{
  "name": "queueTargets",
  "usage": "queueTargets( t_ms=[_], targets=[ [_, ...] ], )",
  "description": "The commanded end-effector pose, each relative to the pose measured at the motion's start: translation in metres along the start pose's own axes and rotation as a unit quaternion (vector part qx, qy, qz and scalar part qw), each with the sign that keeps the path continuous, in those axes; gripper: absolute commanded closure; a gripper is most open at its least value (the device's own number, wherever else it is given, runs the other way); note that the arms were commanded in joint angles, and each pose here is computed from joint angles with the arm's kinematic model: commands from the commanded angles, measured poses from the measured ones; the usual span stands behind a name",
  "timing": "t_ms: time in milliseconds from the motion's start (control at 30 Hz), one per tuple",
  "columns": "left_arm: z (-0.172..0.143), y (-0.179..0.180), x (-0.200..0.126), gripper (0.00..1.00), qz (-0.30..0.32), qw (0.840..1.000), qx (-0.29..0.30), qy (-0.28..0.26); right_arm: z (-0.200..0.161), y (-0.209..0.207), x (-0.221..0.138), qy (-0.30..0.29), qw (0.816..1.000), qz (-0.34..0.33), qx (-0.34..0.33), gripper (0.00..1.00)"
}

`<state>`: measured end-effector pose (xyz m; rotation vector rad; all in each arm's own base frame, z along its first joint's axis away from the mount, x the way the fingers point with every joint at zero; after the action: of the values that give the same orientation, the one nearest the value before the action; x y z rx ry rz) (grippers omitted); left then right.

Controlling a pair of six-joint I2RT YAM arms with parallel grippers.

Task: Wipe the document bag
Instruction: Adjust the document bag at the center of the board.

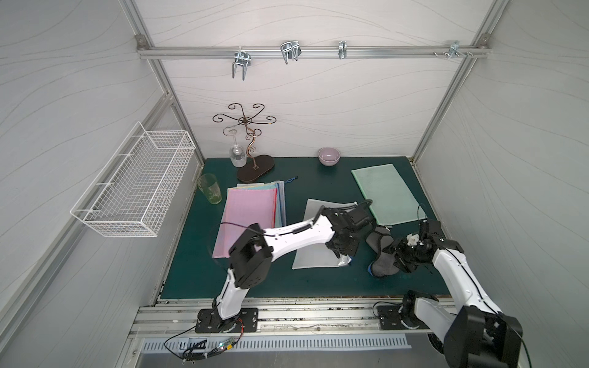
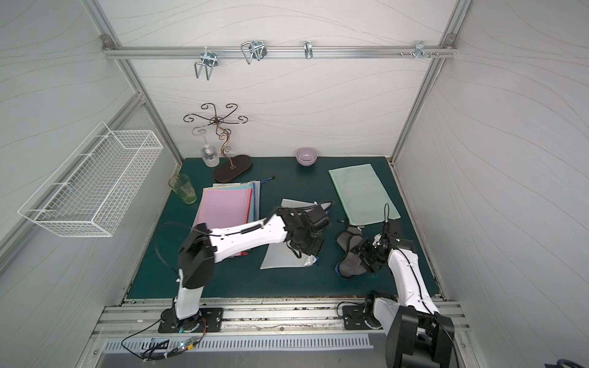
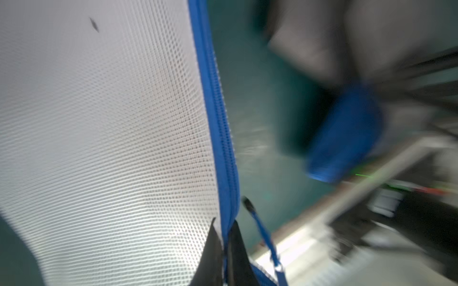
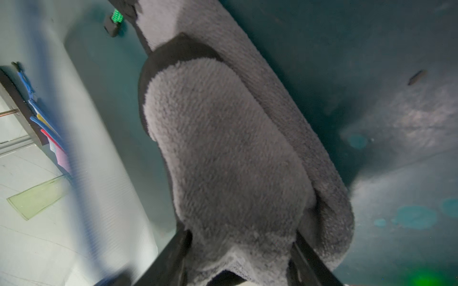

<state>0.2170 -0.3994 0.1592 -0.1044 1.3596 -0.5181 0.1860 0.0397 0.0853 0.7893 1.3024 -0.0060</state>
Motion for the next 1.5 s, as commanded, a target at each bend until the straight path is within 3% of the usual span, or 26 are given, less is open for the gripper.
queueTargets(
  t_ms=[0,133,200,300,467,533,600,667,833,933,1033,1133,1233,1367,1433,1467],
  targets=[
    [0.040,-0.052,-0.084,1.00,-0.193,0.978,0.010,-0.083,-0.001,0.000,-0.001,-0.004,1.000,0.007,-0.003,0.44],
    [0.055,-0.057,-0.139,1.00,-0.300,0.947,-0.023,-0.109,0.001,0.002,0.000,-0.006,1.000,0.010,-0.007,0.46],
    [0.060,-0.039,-0.142,1.00,-0.334,0.932,-0.071,-0.123,0.002,0.003,0.000,-0.004,1.000,0.012,-0.009,0.46],
    [0.060,0.007,-0.117,1.00,-0.362,0.908,-0.171,-0.119,0.002,0.004,0.001,-0.001,1.000,0.017,-0.012,0.47],
    [0.043,0.080,-0.057,1.00,-0.417,0.841,-0.331,-0.100,0.002,0.010,0.003,0.000,0.999,0.036,-0.027,0.50],
    [0.040,0.105,-0.044,1.00,-0.442,0.805,-0.381,-0.104,0.000,0.011,0.005,0.002,0.999,0.036,-0.033,0.51],
    [0.040,0.116,-0.039,1.00,-0.454,0.789,-0.401,-0.104,-0.001,0.012,0.007,0.003,0.999,0.033,-0.043,0.51],
    [0.046,0.112,-0.044,1.00,-0.461,0.787,-0.396,-0.107,-0.002,0.013,0.009,0.007,0.998,0.026,-0.053,0.52],
    [0.071,0.081,-0.089,1.00,-0.444,0.821,-0.336,-0.125,-0.006,0.016,0.011,0.008,0.997,0.013,-0.073,0.52],
    [0.082,0.060,-0.125,1.00,-0.445,0.828,-0.312,-0.136,-0.006,0.019,0.010,0.008,0.997,0.010,-0.082,0.52],
    [0.090,0.043,-0.155,1.00,-0.471,0.811,-0.316,-0.142,-0.005,0.021,0.010,0.008,0.996,0.009,-0.085,0.52],
    [0.091,0.020,-0.182,1.00,-0.511,0.784,-0.321,-0.147,-0.005,0.022,0.009,0.006,0.996,0.008,-0.090,0.52],
    [0.087,0.007,-0.191,1.00,-0.529,0.763,-0.340,-0.148,-0.005,0.022,0.010,0.006,0.996,0.007,-0.091,0.52],
    [0.073,0.035,-0.151,1.00,-0.508,0.744,-0.411,-0.138,-0.005,0.023,0.009,0.004,0.996,0.007,-0.094,0.52],
    [0.061,0.062,-0.121,1.00,-0.500,0.717,-0.466,-0.140,-0.006,0.023,0.008,0.004,0.995,0.006,-0.096,0.52],
    [0.055,0.075,-0.104,1.00,-0.485,0.714,-0.485,-0.138,-0.006,0.023,0.007,0.002,0.995,0.007,-0.098,0.53]
  ],
)
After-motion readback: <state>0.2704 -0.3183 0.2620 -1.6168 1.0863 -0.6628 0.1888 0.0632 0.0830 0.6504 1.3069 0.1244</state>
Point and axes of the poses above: each gripper's point midway between its finger pads, its own x axis out along the fingers, its own y axis along the line the jaws close on, z = x × y, the point moved 2 cm from there along -x, back along the fingers, and after that the axes turned 10 degrees about -x, right-handed, at the moved point
